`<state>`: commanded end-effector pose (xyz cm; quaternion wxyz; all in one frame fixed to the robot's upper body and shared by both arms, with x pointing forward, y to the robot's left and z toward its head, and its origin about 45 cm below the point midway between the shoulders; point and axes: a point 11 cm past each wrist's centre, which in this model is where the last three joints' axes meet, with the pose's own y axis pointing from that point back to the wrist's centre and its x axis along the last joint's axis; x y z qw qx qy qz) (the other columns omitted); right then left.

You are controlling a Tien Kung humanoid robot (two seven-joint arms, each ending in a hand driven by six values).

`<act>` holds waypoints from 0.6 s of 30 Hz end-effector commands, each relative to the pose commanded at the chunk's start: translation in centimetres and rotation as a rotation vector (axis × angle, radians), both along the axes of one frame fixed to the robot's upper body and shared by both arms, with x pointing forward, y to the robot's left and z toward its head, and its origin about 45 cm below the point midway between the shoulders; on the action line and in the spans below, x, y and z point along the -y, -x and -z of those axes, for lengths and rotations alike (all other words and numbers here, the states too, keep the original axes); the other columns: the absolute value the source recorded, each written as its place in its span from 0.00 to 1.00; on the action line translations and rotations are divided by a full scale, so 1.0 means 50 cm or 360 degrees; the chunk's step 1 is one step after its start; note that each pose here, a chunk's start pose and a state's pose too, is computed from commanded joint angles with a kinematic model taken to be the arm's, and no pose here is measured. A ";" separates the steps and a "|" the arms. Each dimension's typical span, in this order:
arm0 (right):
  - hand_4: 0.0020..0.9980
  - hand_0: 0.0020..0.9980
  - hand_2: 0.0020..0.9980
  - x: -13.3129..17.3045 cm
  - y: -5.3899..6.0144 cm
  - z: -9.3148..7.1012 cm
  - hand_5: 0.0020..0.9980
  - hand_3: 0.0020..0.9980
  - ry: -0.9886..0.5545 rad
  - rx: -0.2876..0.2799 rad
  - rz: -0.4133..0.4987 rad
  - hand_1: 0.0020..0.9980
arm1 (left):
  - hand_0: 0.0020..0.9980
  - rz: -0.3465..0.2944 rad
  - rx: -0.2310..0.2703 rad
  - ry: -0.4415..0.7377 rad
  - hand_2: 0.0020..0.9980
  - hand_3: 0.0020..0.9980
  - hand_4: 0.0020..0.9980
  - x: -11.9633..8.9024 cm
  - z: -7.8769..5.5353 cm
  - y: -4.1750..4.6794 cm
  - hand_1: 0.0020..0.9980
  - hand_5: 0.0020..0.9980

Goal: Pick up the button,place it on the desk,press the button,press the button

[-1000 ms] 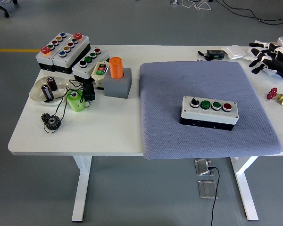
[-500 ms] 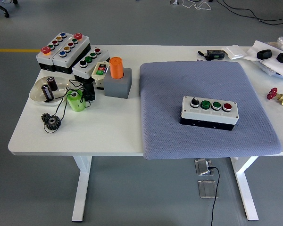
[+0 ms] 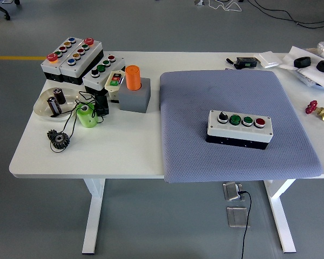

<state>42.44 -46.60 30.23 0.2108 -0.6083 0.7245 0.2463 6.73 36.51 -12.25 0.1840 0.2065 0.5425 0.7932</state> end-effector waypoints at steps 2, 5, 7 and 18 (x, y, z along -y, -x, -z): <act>0.65 0.87 0.82 0.000 0.000 0.002 0.56 0.80 -0.0001 -0.0003 0.0002 0.79 | 0.68 0.0002 -0.0003 0.0000 0.77 0.59 0.36 0.000 0.000 0.002 0.75 0.96; 0.65 0.88 0.82 0.001 0.001 0.004 0.56 0.80 -0.0007 -0.0007 0.0005 0.79 | 0.68 0.0004 -0.0003 0.0000 0.77 0.59 0.36 0.000 0.001 0.004 0.75 0.96; 0.65 0.88 0.82 0.000 0.000 0.004 0.56 0.80 -0.0012 -0.0006 0.0005 0.79 | 0.68 -0.0001 0.0004 0.0001 0.77 0.59 0.36 0.000 0.000 0.001 0.75 0.96; 0.64 0.89 0.82 -0.002 -0.006 -0.001 0.56 0.80 -0.0043 0.0003 0.0009 0.80 | 0.68 -0.0011 0.0039 0.0005 0.77 0.59 0.36 0.002 -0.002 -0.017 0.75 0.96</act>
